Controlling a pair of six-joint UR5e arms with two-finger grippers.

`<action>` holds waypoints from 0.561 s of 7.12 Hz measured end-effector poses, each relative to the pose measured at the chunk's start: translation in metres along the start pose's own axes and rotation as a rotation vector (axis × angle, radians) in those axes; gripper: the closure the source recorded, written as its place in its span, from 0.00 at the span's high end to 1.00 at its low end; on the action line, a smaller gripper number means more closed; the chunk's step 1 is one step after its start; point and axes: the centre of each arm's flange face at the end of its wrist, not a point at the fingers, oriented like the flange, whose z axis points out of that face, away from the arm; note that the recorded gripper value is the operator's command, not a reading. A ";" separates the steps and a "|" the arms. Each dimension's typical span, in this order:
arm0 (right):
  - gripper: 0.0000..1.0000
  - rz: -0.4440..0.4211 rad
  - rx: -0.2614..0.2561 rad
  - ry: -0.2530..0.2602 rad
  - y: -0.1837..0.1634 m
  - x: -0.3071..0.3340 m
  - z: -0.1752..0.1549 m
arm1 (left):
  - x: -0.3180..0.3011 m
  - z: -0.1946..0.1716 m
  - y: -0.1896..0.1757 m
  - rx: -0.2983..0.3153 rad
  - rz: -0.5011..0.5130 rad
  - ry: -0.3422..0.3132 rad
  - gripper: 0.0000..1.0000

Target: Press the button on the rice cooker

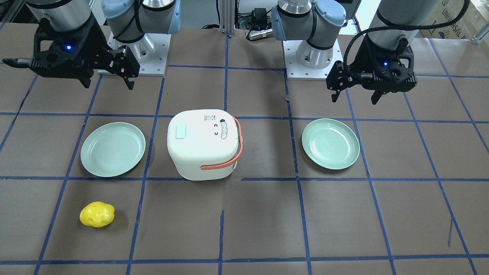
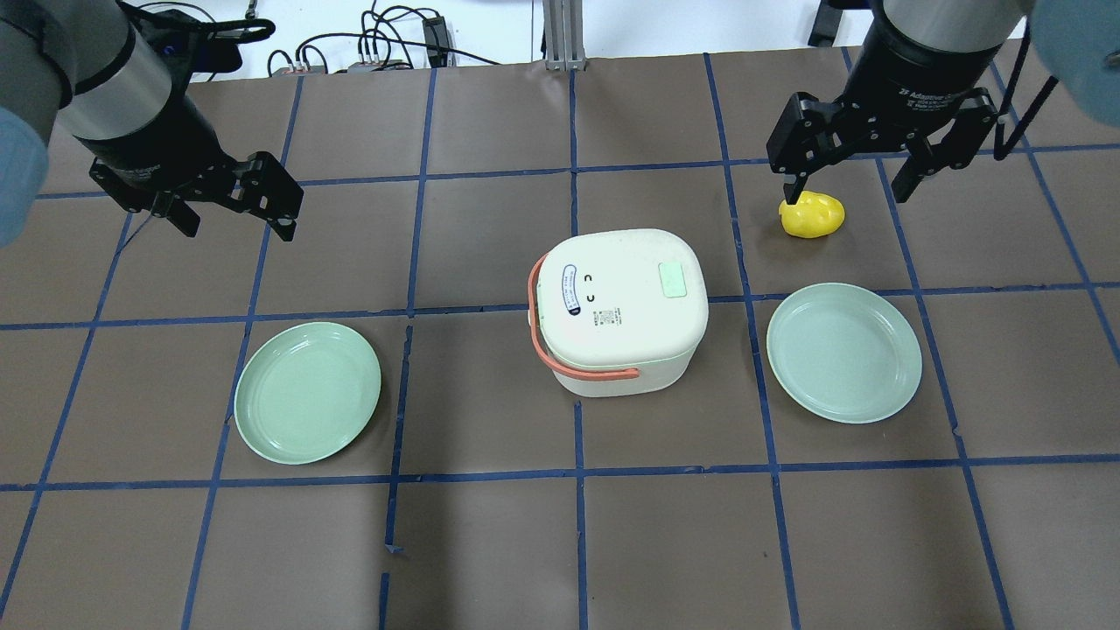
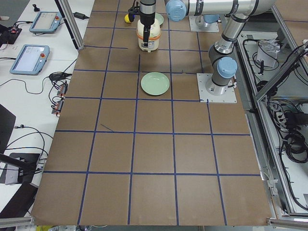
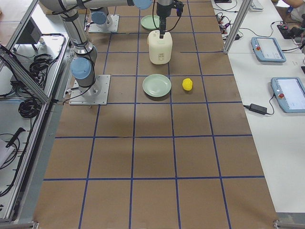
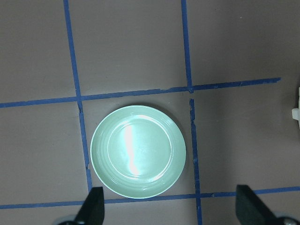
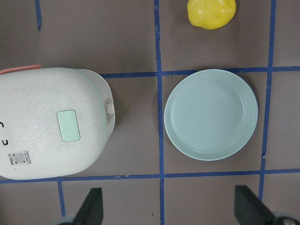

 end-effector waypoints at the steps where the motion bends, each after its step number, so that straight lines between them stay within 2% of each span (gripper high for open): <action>1: 0.99 0.000 0.000 0.000 0.000 0.000 0.000 | 0.000 0.000 0.000 0.000 0.000 0.000 1.00; 4: 0.99 0.001 -0.003 -0.001 -0.001 0.000 0.002 | 0.000 0.000 0.000 0.000 0.000 0.000 1.00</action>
